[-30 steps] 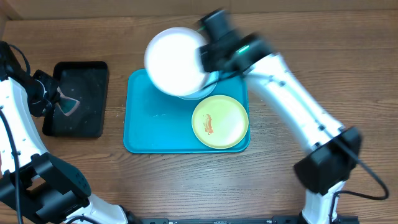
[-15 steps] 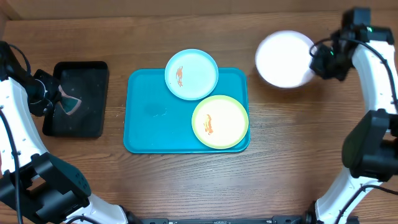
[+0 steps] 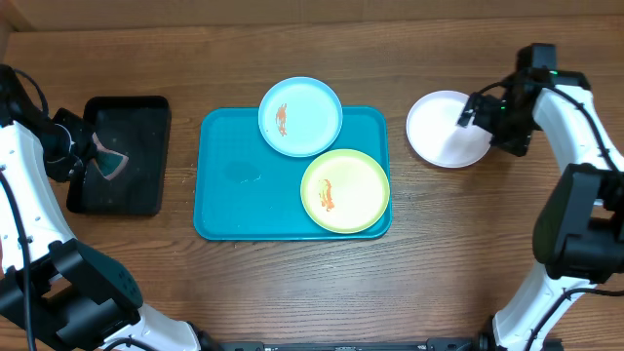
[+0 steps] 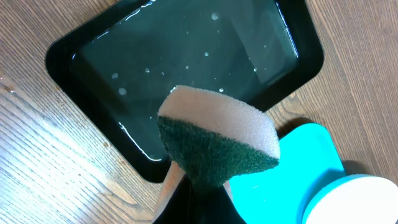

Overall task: Clean dirty plates on tray and stack at the side
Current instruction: 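Carry the white plate right and set it down beside the tray, then move the right gripper to the light-blue plate's rim and grasp it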

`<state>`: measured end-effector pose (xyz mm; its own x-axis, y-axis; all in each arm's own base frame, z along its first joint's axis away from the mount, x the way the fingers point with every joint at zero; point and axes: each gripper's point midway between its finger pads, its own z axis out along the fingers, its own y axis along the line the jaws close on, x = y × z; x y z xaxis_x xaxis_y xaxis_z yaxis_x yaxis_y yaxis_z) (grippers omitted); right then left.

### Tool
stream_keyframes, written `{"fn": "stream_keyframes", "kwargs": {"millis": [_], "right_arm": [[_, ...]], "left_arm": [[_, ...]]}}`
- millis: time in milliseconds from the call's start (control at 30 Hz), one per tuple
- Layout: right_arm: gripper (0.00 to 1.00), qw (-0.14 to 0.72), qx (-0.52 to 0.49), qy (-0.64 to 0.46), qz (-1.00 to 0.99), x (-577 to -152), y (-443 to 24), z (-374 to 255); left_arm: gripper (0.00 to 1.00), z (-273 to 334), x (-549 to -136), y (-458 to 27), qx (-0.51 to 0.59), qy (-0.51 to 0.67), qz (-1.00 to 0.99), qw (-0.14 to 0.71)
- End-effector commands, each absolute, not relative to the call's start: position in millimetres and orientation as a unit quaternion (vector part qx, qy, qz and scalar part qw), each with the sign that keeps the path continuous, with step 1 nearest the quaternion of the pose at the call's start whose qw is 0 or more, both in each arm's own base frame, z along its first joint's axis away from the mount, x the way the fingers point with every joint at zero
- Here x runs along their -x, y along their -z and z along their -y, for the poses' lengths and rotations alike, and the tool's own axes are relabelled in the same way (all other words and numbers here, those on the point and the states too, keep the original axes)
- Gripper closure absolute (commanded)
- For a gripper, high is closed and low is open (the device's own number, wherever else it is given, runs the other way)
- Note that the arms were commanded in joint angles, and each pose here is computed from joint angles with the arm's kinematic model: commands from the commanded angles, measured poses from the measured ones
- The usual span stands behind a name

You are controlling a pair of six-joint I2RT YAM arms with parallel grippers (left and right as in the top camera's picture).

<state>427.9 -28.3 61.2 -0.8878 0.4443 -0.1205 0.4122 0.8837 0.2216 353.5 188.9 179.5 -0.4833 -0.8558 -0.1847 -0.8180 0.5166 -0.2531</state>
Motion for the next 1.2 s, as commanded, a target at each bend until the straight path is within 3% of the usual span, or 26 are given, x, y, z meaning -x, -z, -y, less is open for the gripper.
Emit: {"fn": "stream_keyframes", "kwargs": {"millis": [0, 333, 567, 833, 967, 1167], "right_arm": [[0.0, 0.099, -0.184, -0.135, -0.969, -439, -79, -10], [0.06, 0.196, -0.053, -0.22, -0.954, -479, -110, -145], [0.11, 0.291, -0.006, -0.125, -0.948, -502, -99, -201], [0.24, 0.298, -0.006, -0.11, -0.948, -503, -68, -235], [0.25, 0.29, -0.011, -0.12, -0.949, -503, -56, -240], [0.41, 0.283, -0.006, -0.125, -0.951, -505, -39, -245]], "left_arm": [[0.96, -187, -356, -182, 0.482, 0.071, -0.861, 0.149], [0.95, -180, -363, -183, 0.471, 0.074, -0.865, 0.154], [0.96, -166, -372, -184, 0.451, 0.075, -0.876, 0.158], [0.96, -155, -379, -185, 0.428, 0.075, -0.886, 0.162], [0.96, -152, -381, -185, 0.423, 0.075, -0.888, 0.163], [0.96, -150, -383, -185, 0.419, 0.076, -0.889, 0.165]]}}
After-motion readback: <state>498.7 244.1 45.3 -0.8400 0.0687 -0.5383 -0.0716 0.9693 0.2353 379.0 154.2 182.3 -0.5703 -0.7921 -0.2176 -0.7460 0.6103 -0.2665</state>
